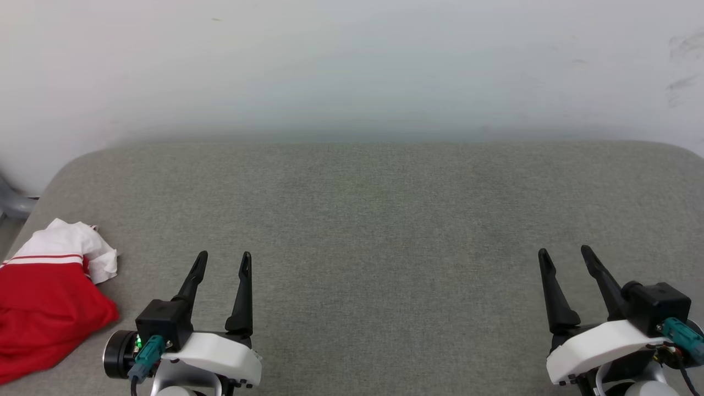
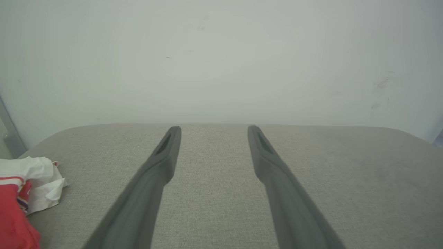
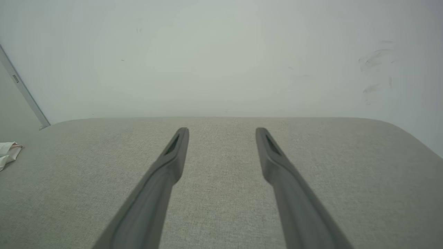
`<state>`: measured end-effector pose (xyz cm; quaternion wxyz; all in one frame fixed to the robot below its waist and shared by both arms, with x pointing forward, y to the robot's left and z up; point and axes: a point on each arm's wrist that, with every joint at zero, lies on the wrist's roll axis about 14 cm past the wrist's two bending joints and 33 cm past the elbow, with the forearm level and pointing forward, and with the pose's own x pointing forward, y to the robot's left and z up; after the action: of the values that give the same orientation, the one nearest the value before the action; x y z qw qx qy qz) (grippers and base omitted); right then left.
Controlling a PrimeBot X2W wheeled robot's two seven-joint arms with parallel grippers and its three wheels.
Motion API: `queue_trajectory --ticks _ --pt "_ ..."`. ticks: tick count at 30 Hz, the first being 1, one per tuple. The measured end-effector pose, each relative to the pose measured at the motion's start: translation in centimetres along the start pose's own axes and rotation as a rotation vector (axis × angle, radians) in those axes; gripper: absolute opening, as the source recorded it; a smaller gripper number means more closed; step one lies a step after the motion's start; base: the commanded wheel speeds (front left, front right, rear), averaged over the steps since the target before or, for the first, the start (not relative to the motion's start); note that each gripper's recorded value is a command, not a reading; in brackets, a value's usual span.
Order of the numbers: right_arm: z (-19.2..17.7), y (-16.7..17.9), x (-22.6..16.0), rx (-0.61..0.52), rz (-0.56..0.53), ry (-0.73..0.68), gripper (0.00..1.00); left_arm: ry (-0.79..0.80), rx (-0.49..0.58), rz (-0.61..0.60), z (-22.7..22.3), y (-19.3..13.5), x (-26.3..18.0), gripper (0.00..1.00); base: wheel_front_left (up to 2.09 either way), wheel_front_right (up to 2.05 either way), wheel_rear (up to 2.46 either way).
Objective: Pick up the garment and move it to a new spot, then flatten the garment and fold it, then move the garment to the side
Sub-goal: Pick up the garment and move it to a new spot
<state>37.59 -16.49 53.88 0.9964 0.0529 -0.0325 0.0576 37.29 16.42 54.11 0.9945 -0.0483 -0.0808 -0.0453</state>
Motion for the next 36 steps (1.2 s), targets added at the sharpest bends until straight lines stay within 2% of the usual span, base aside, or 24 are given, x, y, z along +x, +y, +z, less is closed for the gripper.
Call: queue_trajectory --ticks 7,17,36 --pt "-0.2 2.1 0.8 -0.019 0.063 0.002 1.00 -0.007 -0.011 0.045 0.0 1.6 -0.9 1.00 0.00 0.00 0.00" --pt "-0.3 7.4 2.4 -0.080 0.223 -0.012 1.00 -0.006 0.069 0.152 0.3 5.5 -3.7 1.00 0.00 0.00 0.00" --pt "-0.8 17.0 4.0 -0.047 0.494 -0.014 1.00 -0.001 0.142 0.443 1.7 13.5 -11.7 1.00 0.00 0.00 0.00"
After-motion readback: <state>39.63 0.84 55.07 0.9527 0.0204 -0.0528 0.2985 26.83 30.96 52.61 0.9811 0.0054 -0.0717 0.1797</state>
